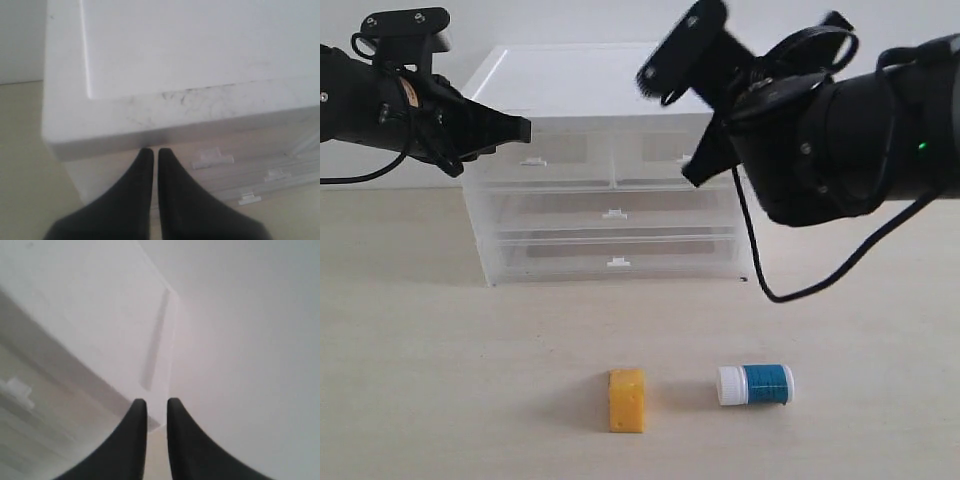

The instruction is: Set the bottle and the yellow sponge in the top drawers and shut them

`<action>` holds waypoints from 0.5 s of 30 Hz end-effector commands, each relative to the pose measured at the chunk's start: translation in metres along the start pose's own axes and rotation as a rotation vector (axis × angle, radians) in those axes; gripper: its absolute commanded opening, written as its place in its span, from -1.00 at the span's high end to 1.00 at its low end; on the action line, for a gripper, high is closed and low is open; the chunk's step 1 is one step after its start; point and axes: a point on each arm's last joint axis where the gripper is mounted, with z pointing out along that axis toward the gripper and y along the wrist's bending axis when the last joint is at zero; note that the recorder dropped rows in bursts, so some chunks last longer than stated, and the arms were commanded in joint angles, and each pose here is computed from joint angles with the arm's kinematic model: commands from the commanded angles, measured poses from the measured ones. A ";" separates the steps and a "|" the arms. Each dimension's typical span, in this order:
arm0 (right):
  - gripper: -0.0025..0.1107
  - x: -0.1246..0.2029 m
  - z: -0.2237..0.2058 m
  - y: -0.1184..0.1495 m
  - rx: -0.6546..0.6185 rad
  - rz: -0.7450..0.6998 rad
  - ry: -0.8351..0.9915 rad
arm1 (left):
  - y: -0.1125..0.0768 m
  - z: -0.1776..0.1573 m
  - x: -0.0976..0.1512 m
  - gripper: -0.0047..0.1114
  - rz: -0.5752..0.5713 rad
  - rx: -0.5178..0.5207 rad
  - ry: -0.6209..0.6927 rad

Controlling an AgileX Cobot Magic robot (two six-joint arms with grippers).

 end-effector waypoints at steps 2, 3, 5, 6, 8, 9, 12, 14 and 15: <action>0.77 0.014 0.005 -0.014 -0.232 0.853 0.083 | 0.000 0.006 -0.002 0.85 0.008 0.014 -0.044; 0.77 0.016 0.006 -0.015 -0.263 0.929 0.089 | 0.000 0.006 -0.002 0.85 0.008 0.013 -0.042; 0.77 0.022 0.007 -0.011 -0.301 0.994 0.119 | 0.000 0.006 -0.002 0.85 0.008 0.013 -0.041; 0.77 0.025 0.007 -0.011 -0.286 1.012 0.138 | 0.000 0.006 -0.002 0.85 0.008 0.013 -0.041; 0.77 0.027 0.006 -0.009 -0.300 1.017 0.149 | -0.001 0.006 -0.003 0.85 0.006 0.015 -0.048; 0.77 0.027 0.005 -0.009 -0.310 1.016 0.148 | -0.001 0.006 -0.003 0.85 0.002 0.016 -0.051; 0.77 0.019 0.003 -0.006 -0.386 0.924 0.094 | 0.000 0.006 -0.002 0.85 0.002 0.013 -0.040; 0.77 0.016 -0.001 -0.014 -0.326 0.822 0.031 | 0.000 0.006 -0.001 0.85 0.002 0.011 -0.033; 0.77 0.016 -0.002 -0.019 -0.284 0.833 0.027 | 0.000 0.006 -0.001 0.85 0.002 0.011 -0.033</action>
